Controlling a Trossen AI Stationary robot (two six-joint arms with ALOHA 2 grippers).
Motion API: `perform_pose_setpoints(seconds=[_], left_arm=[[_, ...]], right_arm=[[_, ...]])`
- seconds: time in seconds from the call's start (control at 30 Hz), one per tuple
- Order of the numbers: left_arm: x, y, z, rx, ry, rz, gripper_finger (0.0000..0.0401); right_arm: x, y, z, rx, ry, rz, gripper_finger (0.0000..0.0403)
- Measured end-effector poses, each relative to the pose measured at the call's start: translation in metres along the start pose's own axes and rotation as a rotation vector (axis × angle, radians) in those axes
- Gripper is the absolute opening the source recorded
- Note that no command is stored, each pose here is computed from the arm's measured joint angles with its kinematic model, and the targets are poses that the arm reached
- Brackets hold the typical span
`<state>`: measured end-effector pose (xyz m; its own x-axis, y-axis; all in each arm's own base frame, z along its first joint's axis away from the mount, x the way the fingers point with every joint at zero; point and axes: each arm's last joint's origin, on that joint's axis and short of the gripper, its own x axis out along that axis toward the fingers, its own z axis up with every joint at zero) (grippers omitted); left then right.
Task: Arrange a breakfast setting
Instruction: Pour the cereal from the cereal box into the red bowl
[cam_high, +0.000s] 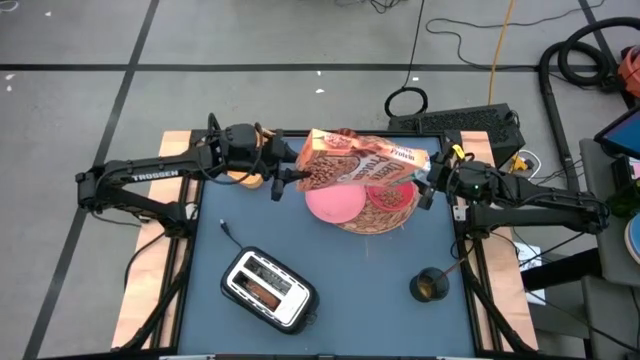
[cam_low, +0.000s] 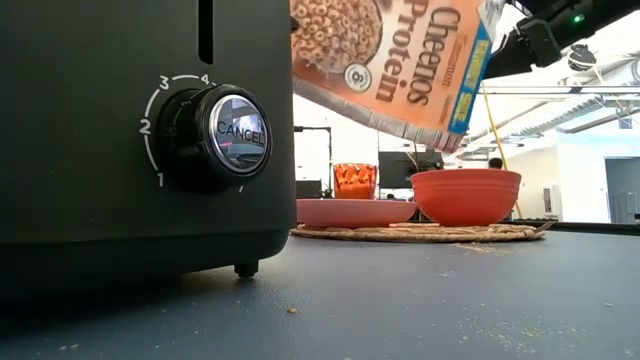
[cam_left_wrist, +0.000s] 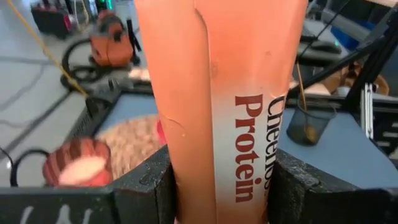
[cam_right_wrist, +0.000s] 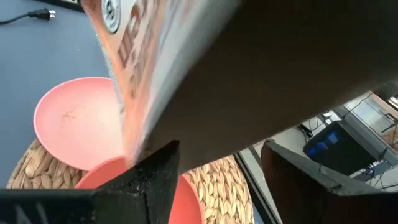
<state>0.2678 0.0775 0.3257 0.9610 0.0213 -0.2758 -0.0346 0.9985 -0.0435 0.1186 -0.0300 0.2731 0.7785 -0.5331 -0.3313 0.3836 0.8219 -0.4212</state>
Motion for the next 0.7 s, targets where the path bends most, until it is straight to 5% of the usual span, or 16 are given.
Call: perform_pose_setpoints(seconds=[0.13,0.37,0.7], left_arm=[[0.000,0.000,-0.007,-0.023,0.063,-0.001,0.0177],[-0.010,-0.001,0.010,0.022,-0.065,0.006,0.0177],[-0.009,-0.001,0.002,-0.014,0.008,0.004,0.0177]], right_arm=[[0.000,0.000,0.000,0.000,0.000,0.000,0.0215],[0.000,0.000,0.000,0.002,-0.002,-0.001,0.0215],[0.000,0.000,0.000,0.001,-0.002,-0.001,0.0215]])
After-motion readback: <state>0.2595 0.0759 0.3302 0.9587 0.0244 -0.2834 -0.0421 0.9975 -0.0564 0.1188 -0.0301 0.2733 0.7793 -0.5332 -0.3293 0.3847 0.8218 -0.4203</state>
